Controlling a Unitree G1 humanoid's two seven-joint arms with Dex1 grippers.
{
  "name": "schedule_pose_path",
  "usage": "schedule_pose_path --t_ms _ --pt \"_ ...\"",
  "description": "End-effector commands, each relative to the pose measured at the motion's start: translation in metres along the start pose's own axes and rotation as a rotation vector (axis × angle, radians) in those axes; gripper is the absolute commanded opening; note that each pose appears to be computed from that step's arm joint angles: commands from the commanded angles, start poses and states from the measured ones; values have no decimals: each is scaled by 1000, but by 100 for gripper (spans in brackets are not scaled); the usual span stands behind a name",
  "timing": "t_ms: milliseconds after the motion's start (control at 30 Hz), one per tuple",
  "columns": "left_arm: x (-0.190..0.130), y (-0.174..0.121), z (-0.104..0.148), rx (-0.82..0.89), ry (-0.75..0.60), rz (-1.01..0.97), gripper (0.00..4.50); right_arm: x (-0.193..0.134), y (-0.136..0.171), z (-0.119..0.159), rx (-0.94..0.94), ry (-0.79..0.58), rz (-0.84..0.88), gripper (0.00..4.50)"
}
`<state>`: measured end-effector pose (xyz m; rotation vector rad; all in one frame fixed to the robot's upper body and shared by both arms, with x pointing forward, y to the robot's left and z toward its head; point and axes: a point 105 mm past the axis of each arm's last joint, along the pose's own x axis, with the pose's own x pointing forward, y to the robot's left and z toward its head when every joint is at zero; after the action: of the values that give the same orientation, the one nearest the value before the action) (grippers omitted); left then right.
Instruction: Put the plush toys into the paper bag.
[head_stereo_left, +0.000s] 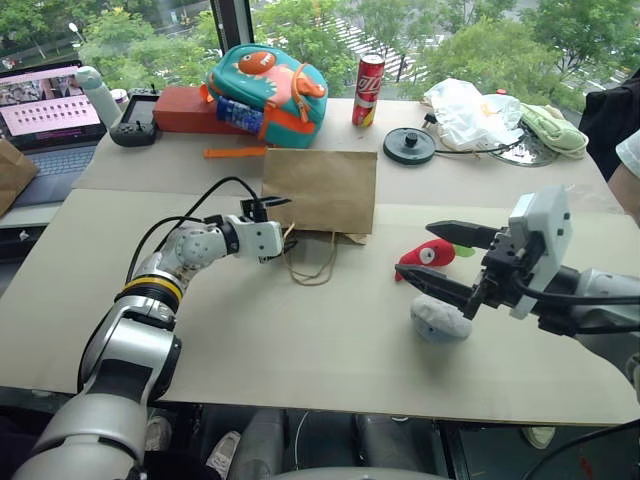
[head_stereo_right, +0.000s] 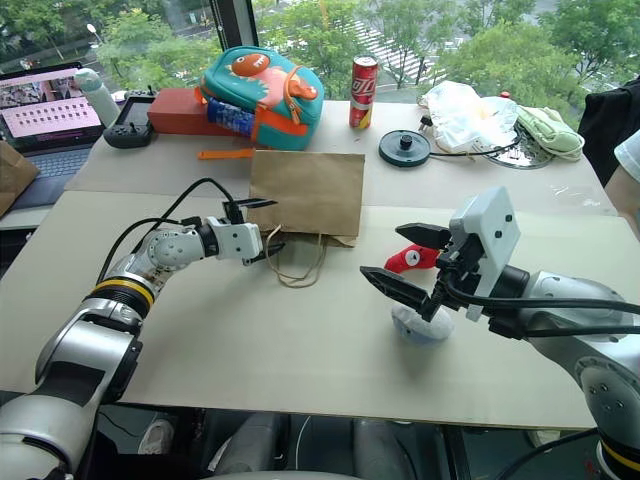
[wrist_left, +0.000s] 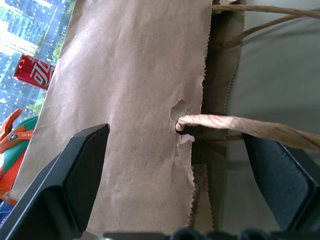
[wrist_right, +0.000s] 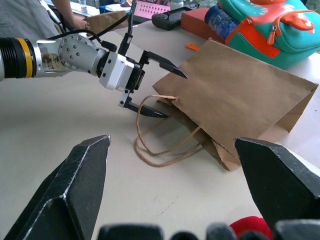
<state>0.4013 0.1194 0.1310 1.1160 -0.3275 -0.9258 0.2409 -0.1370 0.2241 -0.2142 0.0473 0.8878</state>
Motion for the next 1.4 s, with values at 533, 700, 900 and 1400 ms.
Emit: schedule_pose_path --t_ms 533,700,900,1400 --pt "7 11 21 20 -100 16 4 -1 4 12 -28 -61 -7 450" --pt "-1 19 21 -14 -108 20 4 0 2 11 -29 -58 -17 450" --pt "-11 47 28 -197 -138 15 4 3 2 4 -25 -33 -39 450" --pt "-25 61 42 -503 -102 -47 0 52 -22 -41 54 65 -252 375"
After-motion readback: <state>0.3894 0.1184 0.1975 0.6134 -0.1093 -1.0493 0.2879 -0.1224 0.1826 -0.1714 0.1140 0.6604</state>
